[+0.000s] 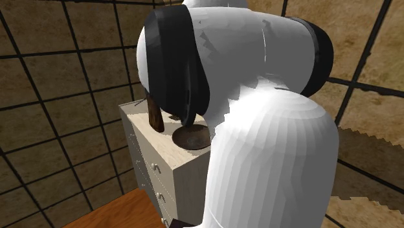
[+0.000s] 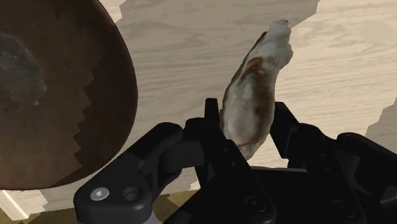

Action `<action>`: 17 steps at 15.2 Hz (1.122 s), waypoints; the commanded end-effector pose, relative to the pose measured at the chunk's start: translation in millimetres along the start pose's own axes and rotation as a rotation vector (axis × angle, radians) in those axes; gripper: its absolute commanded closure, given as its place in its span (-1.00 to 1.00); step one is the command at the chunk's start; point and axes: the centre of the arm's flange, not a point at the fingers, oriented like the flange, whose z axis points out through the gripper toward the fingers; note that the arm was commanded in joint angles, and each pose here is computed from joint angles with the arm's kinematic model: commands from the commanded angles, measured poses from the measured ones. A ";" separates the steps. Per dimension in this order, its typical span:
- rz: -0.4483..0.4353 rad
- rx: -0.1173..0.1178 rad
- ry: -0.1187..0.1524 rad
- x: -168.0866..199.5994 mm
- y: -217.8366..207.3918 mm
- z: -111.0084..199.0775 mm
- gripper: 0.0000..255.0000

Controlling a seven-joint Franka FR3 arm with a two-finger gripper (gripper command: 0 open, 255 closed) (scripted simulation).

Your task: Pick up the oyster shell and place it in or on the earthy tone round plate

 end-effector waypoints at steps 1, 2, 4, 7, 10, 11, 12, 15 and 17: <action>0.000 0.000 0.000 1.5 -1.0 -9.8 1.00; 0.000 0.000 0.000 2.3 -1.7 -15.0 1.00; 0.000 0.000 0.000 3.8 -3.1 -25.3 1.00; 0.000 0.000 0.000 6.2 -5.2 -40.9 1.00; 0.000 0.000 0.000 8.5 -7.3 -56.4 1.00; 0.000 0.000 0.000 9.3 -8.0 -61.6 1.00; 0.000 0.000 0.000 10.1 -8.7 -66.7 1.00; 0.000 0.000 0.000 10.8 3.0 -77.7 1.00; 0.000 0.000 0.000 9.2 29.3 -79.6 1.00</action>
